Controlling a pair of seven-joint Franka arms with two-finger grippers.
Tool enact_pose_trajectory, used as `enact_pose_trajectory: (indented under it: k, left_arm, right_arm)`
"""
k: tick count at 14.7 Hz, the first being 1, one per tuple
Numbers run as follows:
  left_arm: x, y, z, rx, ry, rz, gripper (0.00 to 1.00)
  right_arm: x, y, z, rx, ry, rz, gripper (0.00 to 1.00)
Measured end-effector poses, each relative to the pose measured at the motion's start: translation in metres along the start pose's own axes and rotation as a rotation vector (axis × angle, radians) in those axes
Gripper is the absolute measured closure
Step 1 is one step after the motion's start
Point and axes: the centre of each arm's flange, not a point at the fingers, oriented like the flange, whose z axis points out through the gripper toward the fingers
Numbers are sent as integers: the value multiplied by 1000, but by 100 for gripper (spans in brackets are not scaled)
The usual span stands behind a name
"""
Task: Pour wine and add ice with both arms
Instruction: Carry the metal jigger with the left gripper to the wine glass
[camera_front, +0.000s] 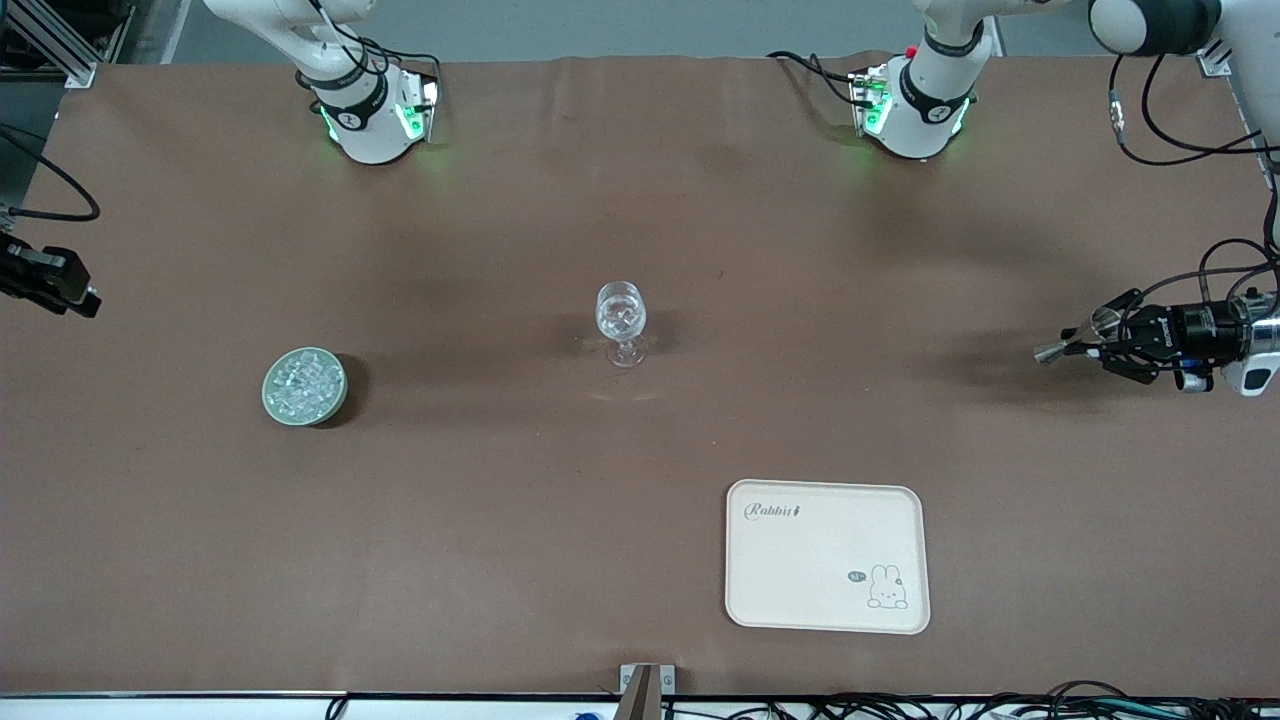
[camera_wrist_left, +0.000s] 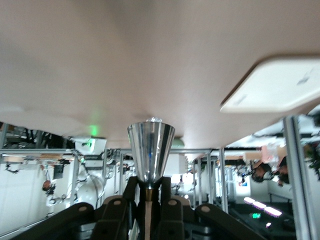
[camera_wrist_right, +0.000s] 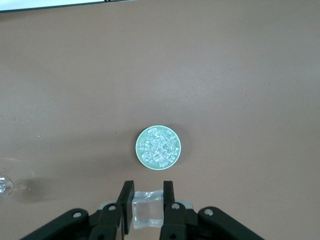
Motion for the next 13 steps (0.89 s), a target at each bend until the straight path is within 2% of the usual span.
enact_pose_trajectory:
  k: [2,4,7,13]
  left_arm:
    - [-33,-5,11,14,-9,39,78]
    - [-68,-7,34,28,14,65,78]
    - [-115,-7,85,73,45,102,78]
    - [-181,30,195,169,127,129,78]
  right_arm:
    - [0,0,0,0,0,0,73]
    - [0,0,0,1,0,-1,73]
    - [0,-1,0,1,0,-2,73]
    - [0,-2,0,2,1,-4,73]
